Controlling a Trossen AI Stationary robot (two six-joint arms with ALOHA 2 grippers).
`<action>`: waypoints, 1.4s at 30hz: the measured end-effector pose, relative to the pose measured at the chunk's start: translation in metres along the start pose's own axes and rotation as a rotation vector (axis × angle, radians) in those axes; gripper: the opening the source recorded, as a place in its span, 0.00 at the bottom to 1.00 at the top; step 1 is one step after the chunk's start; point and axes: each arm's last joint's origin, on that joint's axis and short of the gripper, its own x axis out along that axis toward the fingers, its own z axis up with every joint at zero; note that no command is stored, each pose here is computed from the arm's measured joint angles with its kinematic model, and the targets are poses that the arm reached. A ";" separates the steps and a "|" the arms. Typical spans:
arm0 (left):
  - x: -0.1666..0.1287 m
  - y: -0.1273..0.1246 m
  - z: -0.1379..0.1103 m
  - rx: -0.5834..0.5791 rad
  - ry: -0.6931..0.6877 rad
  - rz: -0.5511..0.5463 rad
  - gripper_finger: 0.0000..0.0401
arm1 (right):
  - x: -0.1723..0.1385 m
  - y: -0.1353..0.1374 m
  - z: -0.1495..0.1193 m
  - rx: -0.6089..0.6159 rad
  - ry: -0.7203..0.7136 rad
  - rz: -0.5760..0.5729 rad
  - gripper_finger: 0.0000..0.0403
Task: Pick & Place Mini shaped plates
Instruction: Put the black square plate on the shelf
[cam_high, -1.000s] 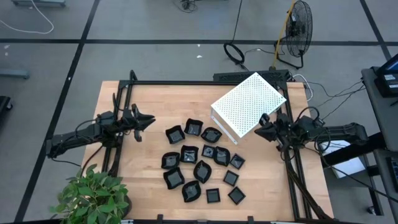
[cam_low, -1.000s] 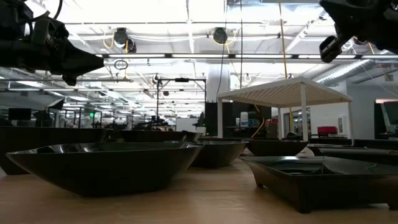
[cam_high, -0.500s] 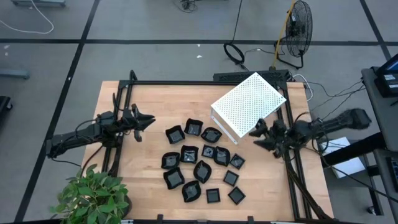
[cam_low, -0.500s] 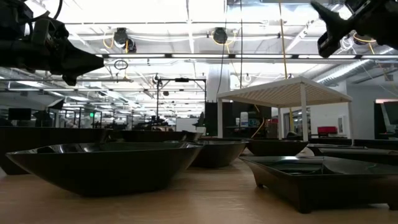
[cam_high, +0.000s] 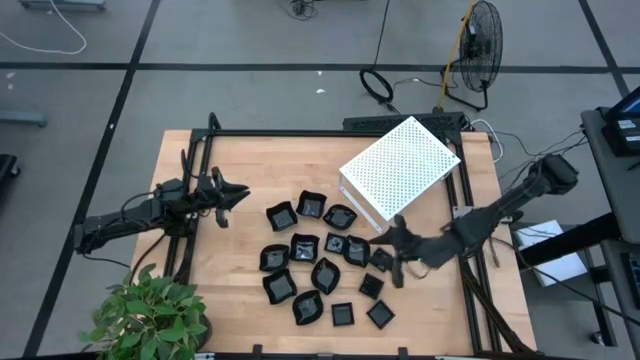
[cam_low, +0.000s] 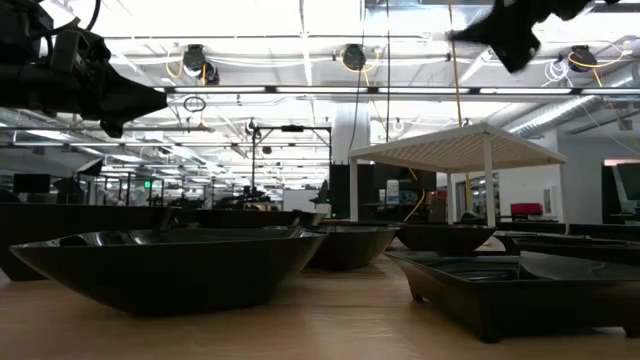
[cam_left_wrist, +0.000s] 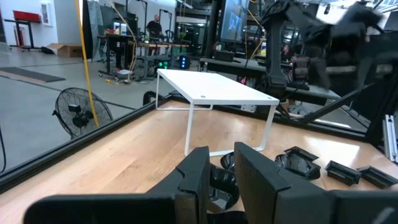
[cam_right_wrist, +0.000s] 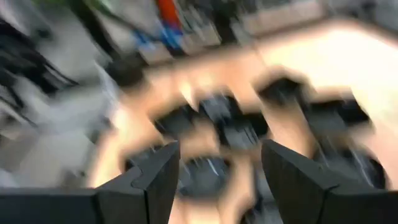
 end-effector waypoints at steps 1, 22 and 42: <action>0.000 0.000 0.000 0.000 0.000 0.000 0.19 | 0.004 0.003 -0.002 0.002 0.063 -0.038 0.53; 0.000 0.000 0.000 0.000 0.000 0.000 0.19 | 0.018 -0.043 -0.078 0.283 0.484 -0.515 0.53; 0.000 0.000 0.000 0.000 0.000 0.000 0.19 | 0.026 -0.053 -0.101 0.334 0.468 -0.357 0.40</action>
